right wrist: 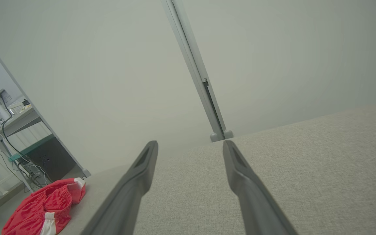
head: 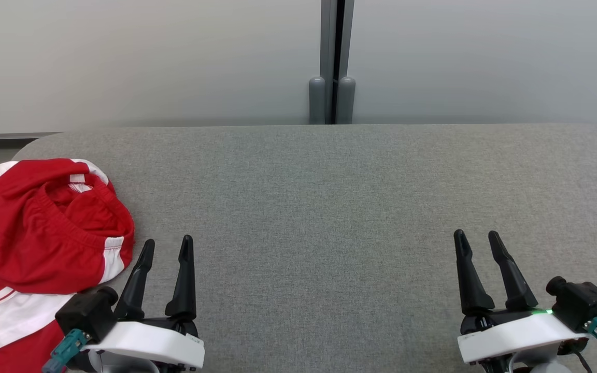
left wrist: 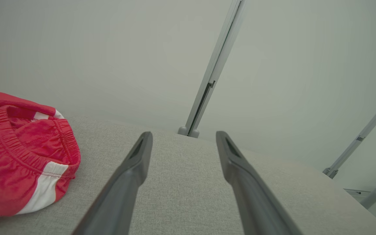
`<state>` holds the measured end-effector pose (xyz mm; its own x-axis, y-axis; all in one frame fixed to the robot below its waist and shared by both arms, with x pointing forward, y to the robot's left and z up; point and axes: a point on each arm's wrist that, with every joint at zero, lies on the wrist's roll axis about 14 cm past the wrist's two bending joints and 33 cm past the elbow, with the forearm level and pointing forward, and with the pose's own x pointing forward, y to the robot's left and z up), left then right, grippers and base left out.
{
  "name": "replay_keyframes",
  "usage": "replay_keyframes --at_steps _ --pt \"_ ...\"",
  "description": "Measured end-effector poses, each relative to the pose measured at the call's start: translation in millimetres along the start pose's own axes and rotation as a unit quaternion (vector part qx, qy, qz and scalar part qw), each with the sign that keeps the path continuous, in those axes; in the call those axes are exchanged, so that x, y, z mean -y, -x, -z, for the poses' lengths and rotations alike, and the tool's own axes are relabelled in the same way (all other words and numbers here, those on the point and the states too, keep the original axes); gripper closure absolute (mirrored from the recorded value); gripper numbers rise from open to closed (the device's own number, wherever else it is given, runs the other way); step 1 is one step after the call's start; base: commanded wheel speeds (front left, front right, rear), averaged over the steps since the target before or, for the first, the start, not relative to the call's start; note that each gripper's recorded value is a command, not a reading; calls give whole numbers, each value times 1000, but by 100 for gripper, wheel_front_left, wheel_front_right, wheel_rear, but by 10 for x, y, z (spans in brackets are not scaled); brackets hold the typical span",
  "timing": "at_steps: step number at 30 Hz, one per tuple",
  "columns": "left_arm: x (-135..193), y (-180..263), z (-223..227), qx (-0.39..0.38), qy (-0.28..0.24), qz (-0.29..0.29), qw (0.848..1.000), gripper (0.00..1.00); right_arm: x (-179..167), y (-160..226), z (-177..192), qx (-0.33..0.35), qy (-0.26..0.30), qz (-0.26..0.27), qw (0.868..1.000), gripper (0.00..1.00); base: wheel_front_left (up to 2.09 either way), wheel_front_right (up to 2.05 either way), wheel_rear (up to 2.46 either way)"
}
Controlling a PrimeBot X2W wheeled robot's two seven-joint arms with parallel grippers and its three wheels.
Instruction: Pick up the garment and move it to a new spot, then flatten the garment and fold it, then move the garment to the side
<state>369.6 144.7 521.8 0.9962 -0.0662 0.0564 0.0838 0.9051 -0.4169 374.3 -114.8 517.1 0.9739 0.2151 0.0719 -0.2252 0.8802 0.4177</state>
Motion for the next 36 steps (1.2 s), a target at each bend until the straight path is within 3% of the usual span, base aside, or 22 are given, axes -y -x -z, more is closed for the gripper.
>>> replay_keyframes --at_steps 21,36 --pt "75 59 -51 26 -80 17 996 0 -73 39 -34 12 108 -21 994 0 0 0 0" --pt "121 112 -52 35 -138 32 989 0 58 92 40 4 146 -7 989 0 0 0 0"
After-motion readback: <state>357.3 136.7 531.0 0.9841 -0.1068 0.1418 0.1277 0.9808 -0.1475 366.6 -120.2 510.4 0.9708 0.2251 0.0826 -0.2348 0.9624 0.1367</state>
